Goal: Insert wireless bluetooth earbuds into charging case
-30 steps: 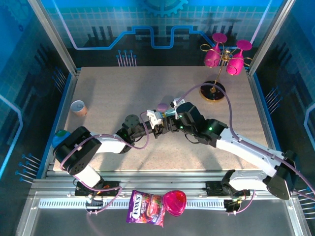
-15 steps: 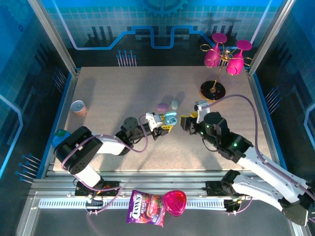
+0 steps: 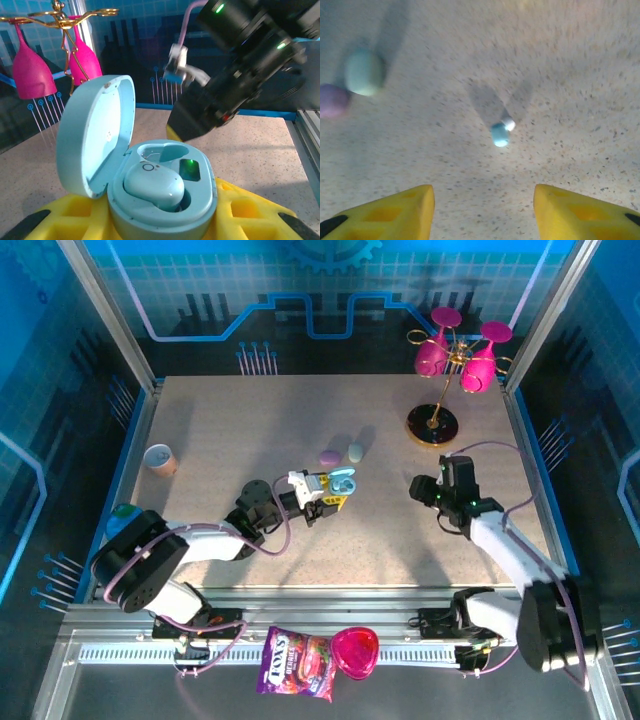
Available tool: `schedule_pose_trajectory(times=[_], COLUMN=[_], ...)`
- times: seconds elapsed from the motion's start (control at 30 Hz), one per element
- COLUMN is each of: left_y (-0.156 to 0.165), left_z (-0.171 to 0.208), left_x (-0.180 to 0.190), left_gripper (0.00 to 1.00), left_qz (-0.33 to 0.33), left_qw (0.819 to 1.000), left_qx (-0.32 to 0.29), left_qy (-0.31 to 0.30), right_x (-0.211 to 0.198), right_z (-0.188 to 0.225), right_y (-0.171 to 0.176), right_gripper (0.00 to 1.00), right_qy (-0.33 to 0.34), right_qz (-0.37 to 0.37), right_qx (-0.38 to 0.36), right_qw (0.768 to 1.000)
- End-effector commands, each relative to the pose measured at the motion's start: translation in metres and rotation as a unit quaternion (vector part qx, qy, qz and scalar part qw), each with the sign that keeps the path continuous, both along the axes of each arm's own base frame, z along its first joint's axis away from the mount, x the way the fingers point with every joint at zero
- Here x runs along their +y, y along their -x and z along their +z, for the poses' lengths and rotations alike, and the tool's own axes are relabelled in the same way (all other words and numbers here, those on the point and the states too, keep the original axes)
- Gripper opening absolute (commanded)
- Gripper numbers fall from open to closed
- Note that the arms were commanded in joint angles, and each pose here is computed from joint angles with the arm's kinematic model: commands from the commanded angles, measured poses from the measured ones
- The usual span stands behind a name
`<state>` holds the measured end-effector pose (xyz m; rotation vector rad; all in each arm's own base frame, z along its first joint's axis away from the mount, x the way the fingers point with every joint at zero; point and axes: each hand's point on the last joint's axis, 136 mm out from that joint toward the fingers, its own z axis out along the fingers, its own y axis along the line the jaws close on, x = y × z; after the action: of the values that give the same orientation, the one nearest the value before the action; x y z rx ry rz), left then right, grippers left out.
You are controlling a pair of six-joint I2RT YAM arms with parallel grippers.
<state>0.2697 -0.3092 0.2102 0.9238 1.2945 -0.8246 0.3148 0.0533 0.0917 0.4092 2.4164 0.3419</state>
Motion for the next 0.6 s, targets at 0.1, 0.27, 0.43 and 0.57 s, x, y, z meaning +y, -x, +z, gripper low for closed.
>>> schedule_pose_trajectory(times=[0.1,0.27,0.43,0.57], left_y=[0.013,0.016,0.016,0.015], left_z=[-0.001,0.002,0.003,0.003], left_x=[0.003,0.002,0.000,-0.001], left_gripper=[0.19,0.19,0.19,0.19], left_qz=[-0.018,-0.021,-0.024,-0.027], left_qw=[1.000,1.000,0.999,0.999], left_qx=[-0.003,0.002,-0.001,0.000], left_qy=[-0.016,-0.020,-0.023,-0.024], right_x=[0.008,0.020,0.017,0.026], right_z=[-0.015,-0.036,-0.046,-0.055], right_y=[-0.046,-0.064,-0.082,-0.085], right_gripper=[0.58,0.61,0.63,0.66], right_qy=[-0.032,-0.034,-0.021,-0.027], right_qz=[0.045,0.088,0.084,0.104], right_qx=[0.026,0.063,0.072,0.091], right_qw=[0.998,0.994,0.994,0.990])
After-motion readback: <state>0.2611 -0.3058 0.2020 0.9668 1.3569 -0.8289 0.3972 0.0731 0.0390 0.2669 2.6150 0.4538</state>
